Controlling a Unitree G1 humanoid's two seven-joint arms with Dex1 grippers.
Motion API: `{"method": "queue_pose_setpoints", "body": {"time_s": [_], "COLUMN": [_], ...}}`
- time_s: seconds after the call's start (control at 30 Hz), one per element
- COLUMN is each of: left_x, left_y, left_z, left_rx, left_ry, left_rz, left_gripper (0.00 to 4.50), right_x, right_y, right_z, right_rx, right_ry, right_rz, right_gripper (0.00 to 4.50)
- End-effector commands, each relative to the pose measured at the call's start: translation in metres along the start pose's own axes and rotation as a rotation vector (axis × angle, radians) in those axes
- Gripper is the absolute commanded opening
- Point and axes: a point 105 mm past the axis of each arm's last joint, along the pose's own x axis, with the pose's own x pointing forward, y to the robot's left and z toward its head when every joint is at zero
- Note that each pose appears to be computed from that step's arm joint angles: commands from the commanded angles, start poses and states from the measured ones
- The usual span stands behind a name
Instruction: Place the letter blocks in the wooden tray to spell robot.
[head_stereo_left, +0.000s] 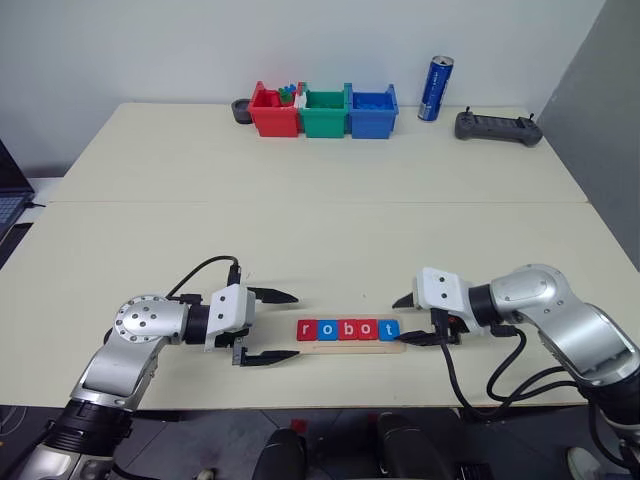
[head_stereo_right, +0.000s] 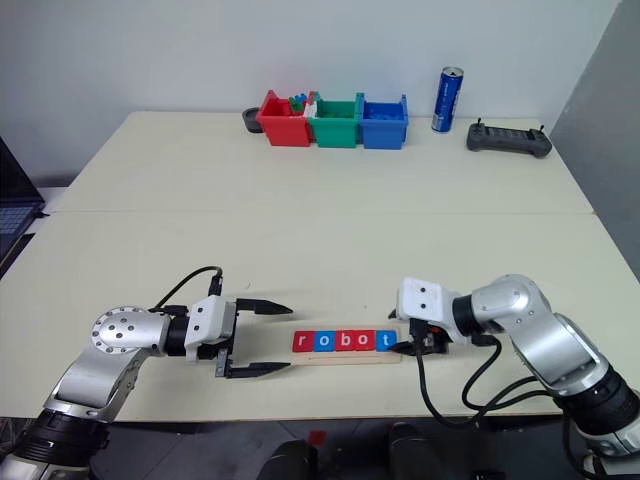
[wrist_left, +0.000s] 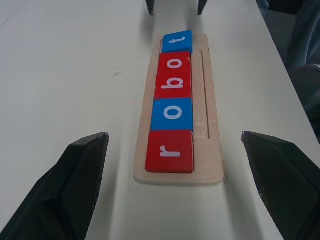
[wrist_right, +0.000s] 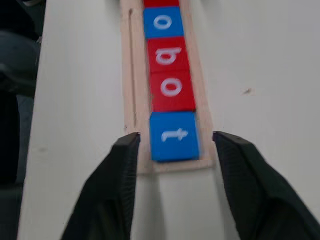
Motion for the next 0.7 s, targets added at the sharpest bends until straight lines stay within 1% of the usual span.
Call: {"method": "queue_pose_setpoints", "body": {"time_s": [0.03, 0.13, 0.3, 0.53, 0.7], "left_x": [-0.004, -0.002, 0.000, 0.001, 0.001], "left_y": [0.003, 0.004, 0.005, 0.006, 0.006], "left_z": [0.005, 0.006, 0.008, 0.012, 0.013], "left_rx": [0.043, 0.046, 0.052, 0.054, 0.051], "left_ry": [-0.003, -0.007, -0.010, -0.014, -0.013], "left_rz": [0.008, 0.006, 0.004, 0.009, 0.012], "left_gripper": [4.50, 4.50, 4.50, 4.50, 4.50], "right_x": [-0.007, -0.006, 0.001, 0.006, 0.011], "right_y": [-0.001, -0.002, -0.003, -0.004, -0.003], "right_z": [0.008, 0.010, 0.010, 0.008, 0.013], "right_rx": [-0.066, -0.052, -0.029, -0.057, -0.063], "right_ry": [0.004, 0.002, 0.014, 0.048, 0.034], "right_rz": [-0.024, -0.028, -0.021, -0.023, -0.016], "right_gripper": [1.01, 0.05, 0.05, 0.05, 0.05]}}
